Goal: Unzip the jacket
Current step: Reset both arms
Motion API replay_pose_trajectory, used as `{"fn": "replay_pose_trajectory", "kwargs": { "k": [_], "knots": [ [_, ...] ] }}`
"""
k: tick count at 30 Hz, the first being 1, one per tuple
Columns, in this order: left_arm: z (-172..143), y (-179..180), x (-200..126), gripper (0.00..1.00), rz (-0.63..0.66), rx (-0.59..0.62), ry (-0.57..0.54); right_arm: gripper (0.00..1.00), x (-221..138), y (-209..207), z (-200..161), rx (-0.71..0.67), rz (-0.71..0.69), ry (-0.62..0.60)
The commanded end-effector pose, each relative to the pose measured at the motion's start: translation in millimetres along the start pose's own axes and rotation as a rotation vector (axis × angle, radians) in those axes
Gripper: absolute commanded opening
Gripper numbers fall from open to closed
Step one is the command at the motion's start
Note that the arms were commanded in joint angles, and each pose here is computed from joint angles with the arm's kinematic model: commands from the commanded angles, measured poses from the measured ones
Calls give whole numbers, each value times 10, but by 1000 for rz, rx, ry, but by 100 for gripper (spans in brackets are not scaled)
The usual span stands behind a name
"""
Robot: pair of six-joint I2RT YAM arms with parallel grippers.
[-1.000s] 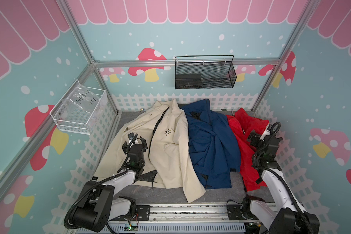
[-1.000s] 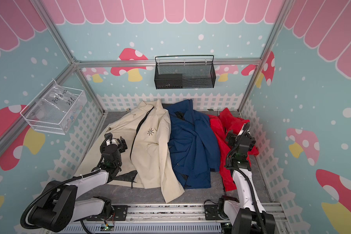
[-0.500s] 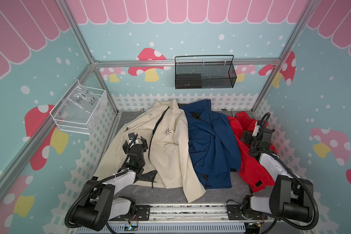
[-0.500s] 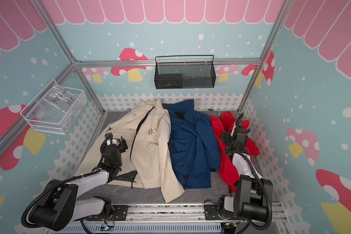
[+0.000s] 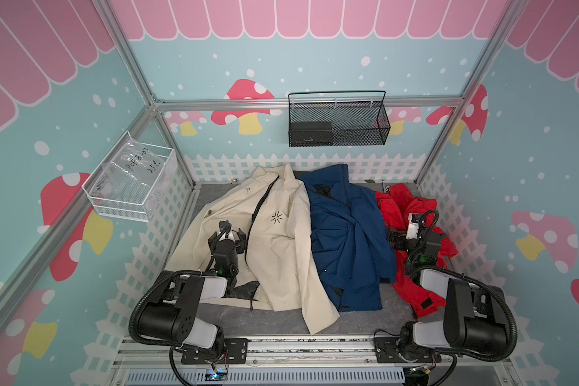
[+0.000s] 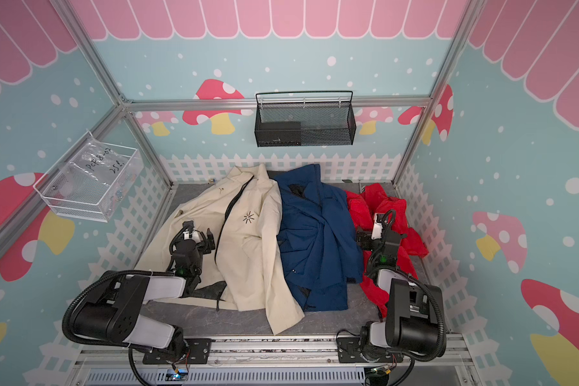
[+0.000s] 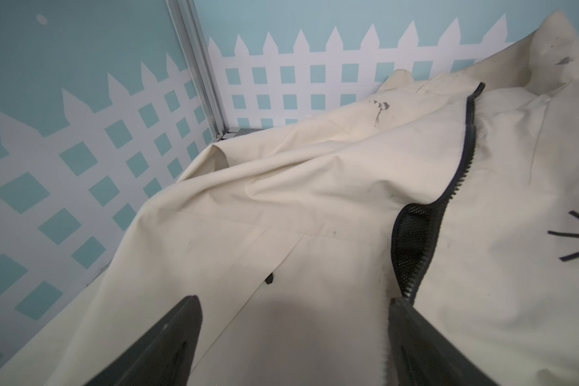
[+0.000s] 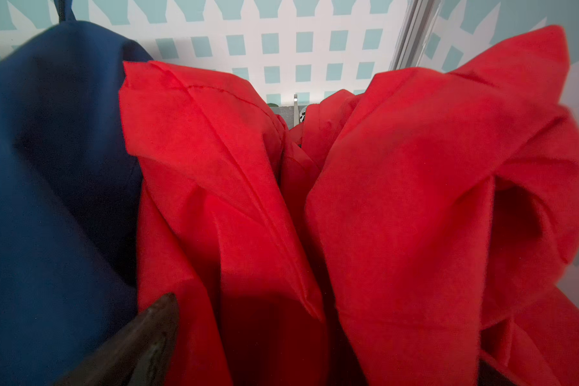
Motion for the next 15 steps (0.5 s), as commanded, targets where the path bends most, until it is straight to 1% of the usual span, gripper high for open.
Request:
{"fn": "replay_pose_trajectory", "kwargs": {
  "k": [1,3,4,5,7,8,9,11,13,15],
  "knots": [
    [80,-17,23,89,-64,-38,-78,100,-1,9,-6,-34,-23,-74],
    [81,-36,31,89,-70,-31,-89,100,33,25,-10,-33,-9,-67],
    [72,-33,34,89,-64,-32,-60,100,46,38,0,-34,-4,-73],
    [69,-60,44,89,-88,-27,-50,100,60,46,-2,-32,1,-69],
    [70,-65,67,89,-85,-20,-65,100,80,60,13,-27,2,-74],
    [79,-65,73,89,-80,-25,-48,100,80,83,7,-20,3,-84],
    [58,-62,87,89,-72,-20,-24,100,74,132,20,-32,7,-122],
    [58,-56,108,90,-72,-18,-31,100,128,206,32,-68,-3,-84],
    [58,-48,119,90,-71,-23,-11,100,149,260,48,-95,1,-87],
    [58,-49,121,90,-73,-23,-20,100,155,300,50,-116,-2,-87]
  ]
}}
Point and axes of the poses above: each gripper's point midway between its finger pads, its own x axis out along the fingers, its own y axis along the line the jaws close on, z = x × y, the point moved 8 cm from there along -x, back along the fingers, and after that the axes turned 12 degrees about -x, right-handed, at the moved point
